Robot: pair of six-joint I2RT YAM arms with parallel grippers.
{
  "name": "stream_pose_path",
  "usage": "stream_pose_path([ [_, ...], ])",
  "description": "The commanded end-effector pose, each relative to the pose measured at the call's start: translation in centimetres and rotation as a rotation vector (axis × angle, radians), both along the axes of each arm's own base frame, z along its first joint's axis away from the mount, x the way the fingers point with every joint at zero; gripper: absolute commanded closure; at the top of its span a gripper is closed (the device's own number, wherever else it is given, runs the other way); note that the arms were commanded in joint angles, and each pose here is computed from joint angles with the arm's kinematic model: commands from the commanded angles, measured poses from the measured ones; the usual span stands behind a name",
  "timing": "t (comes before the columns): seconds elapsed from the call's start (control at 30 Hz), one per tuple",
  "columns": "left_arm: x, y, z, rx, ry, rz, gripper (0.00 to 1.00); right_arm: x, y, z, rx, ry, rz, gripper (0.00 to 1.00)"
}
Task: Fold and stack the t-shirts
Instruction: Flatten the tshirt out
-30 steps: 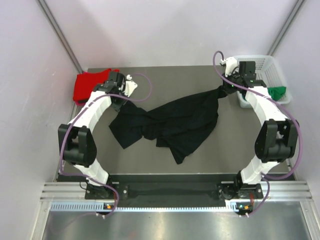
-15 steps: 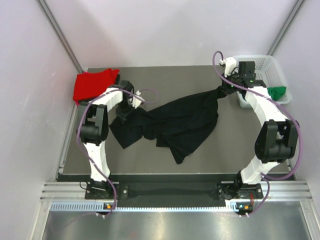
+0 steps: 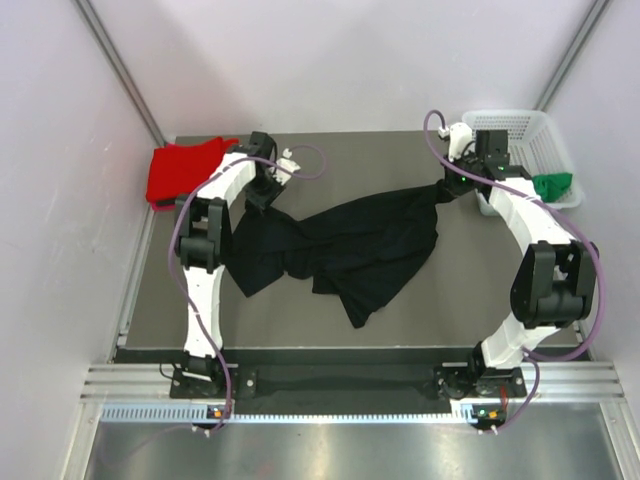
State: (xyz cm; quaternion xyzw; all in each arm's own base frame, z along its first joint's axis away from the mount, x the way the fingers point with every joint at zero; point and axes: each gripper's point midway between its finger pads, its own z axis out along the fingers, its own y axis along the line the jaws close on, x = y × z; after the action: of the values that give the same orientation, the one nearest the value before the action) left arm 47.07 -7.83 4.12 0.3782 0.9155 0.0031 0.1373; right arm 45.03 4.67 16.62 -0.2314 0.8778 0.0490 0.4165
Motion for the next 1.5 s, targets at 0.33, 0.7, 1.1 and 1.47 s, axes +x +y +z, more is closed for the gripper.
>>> stream_pose_path([
  [0.33, 0.2, 0.1, 9.4, -0.001, -0.319, -0.137, 0.48, 1.2, 0.7, 2.5, -0.019, -0.092, 0.013, 1.00],
  [0.7, 1.0, 2.5, 8.5, 0.067, -0.301, -0.214, 0.48, 1.5, 1.7, 2.3, -0.018, -0.086, 0.033, 1.00],
  [1.1, 1.7, 2.6, 3.8, 0.094, -0.119, -0.296, 0.49, 1.3, 1.6, 2.2, -0.047, -0.090, 0.037, 1.00],
  [1.47, -0.8, 3.3, 2.7, 0.094, 0.027, -0.329, 0.86, 1.8, 1.5, 2.3, -0.052, -0.098, 0.033, 1.00],
])
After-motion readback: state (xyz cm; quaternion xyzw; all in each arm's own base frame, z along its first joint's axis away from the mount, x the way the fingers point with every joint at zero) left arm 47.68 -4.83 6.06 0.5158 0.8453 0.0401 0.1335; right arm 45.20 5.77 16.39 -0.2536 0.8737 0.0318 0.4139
